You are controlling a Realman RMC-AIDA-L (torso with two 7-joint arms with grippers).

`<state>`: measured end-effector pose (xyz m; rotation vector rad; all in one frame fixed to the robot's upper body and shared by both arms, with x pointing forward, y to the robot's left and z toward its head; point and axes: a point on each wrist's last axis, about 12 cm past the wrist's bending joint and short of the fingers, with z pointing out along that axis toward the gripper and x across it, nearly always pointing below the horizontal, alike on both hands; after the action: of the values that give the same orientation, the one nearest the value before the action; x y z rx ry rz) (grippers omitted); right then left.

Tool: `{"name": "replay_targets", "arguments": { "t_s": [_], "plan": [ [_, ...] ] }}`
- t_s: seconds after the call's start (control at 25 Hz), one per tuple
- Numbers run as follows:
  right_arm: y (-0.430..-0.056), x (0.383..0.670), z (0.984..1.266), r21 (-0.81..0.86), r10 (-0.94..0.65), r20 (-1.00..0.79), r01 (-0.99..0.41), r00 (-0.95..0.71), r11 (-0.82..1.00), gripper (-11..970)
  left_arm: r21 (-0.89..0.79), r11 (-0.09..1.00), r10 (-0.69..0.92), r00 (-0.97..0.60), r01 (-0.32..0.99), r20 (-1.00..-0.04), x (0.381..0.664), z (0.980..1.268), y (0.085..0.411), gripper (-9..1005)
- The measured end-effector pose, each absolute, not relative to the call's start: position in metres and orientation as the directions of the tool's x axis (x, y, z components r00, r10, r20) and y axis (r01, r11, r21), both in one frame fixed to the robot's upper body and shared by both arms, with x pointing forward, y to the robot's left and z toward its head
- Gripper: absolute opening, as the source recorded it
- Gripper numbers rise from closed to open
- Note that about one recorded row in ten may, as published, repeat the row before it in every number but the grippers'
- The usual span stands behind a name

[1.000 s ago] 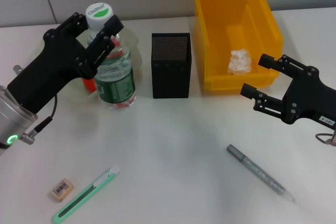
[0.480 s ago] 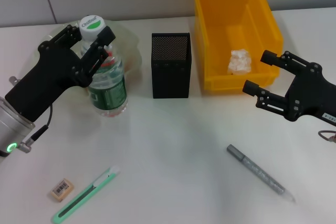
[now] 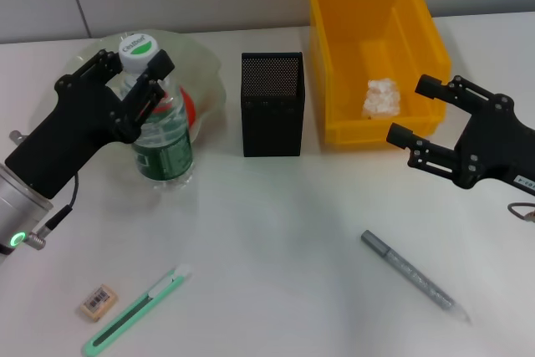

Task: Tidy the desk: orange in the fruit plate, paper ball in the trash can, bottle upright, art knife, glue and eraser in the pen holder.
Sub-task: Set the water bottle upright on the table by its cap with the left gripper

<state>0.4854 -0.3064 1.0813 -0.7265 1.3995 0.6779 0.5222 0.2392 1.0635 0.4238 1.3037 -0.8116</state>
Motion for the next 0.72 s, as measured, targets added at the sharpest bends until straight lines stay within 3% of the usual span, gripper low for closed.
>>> {"name": "replay_targets", "arguments": {
  "t_s": [0.72],
  "plan": [
    [-0.306,0.487,1.084,-0.055,-0.004,-0.998,-0.788,0.067,0.614,769,-0.167,0.689,-0.240,0.004,0.706,-0.971,0.517,1.050,0.242,530]
  ]
}}
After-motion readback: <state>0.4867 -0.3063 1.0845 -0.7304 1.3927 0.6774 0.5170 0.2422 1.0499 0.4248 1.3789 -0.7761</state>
